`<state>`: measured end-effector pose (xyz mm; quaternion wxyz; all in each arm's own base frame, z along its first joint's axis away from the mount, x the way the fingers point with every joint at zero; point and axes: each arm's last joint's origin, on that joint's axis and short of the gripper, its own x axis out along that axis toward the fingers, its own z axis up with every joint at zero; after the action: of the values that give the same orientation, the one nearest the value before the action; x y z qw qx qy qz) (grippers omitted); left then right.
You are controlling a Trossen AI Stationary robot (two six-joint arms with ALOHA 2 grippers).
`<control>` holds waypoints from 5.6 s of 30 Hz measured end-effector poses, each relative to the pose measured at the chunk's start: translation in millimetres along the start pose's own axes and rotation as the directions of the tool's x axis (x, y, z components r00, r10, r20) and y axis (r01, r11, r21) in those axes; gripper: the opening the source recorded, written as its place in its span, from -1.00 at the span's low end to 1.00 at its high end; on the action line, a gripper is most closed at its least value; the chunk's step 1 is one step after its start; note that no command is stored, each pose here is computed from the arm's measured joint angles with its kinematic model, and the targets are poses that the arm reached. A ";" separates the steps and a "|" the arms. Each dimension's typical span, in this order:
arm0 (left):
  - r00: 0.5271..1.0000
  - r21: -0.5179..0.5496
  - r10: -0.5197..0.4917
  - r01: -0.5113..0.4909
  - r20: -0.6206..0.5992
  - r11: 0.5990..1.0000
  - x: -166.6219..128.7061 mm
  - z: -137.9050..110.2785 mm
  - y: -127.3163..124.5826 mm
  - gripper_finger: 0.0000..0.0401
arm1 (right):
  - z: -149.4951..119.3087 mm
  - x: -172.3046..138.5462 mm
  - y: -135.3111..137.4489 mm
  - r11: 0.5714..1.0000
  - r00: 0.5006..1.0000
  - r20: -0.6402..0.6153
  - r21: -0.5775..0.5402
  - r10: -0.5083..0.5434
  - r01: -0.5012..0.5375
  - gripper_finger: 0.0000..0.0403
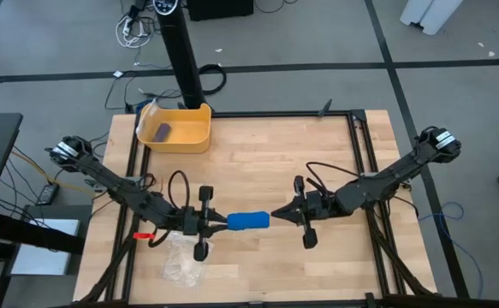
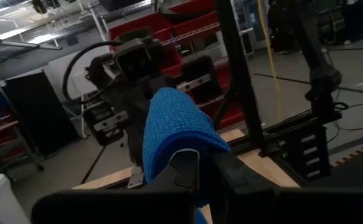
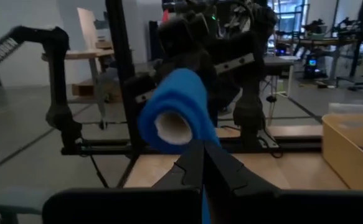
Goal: Roll bandage
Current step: Roll the blue bandage
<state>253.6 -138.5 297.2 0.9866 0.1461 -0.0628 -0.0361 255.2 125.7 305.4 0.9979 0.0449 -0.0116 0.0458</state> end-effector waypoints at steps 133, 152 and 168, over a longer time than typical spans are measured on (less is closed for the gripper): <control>0.806 0.941 0.486 0.306 -0.338 0.146 17.3 -57.8 1.9 -0.91 | -18.3 13.6 -44.4 0.958 0.944 -0.174 -0.114 -0.280 0.263 -0.82; 0.787 0.922 0.515 0.386 -0.339 0.016 20.8 -67.0 -2.2 -0.91 | -18.4 4.4 -42.9 0.987 0.947 -0.276 -0.047 -0.162 0.155 -0.41; 0.783 0.909 0.515 0.417 -0.349 -0.018 24.3 -70.6 6.6 -0.91 | -28.4 18.8 -28.5 0.859 0.936 -0.268 -0.507 -0.230 0.067 0.08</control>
<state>287.5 -114.4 234.9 0.5294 0.8026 0.2525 0.1091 277.0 101.7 275.2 0.9654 -0.2168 0.1421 -0.0301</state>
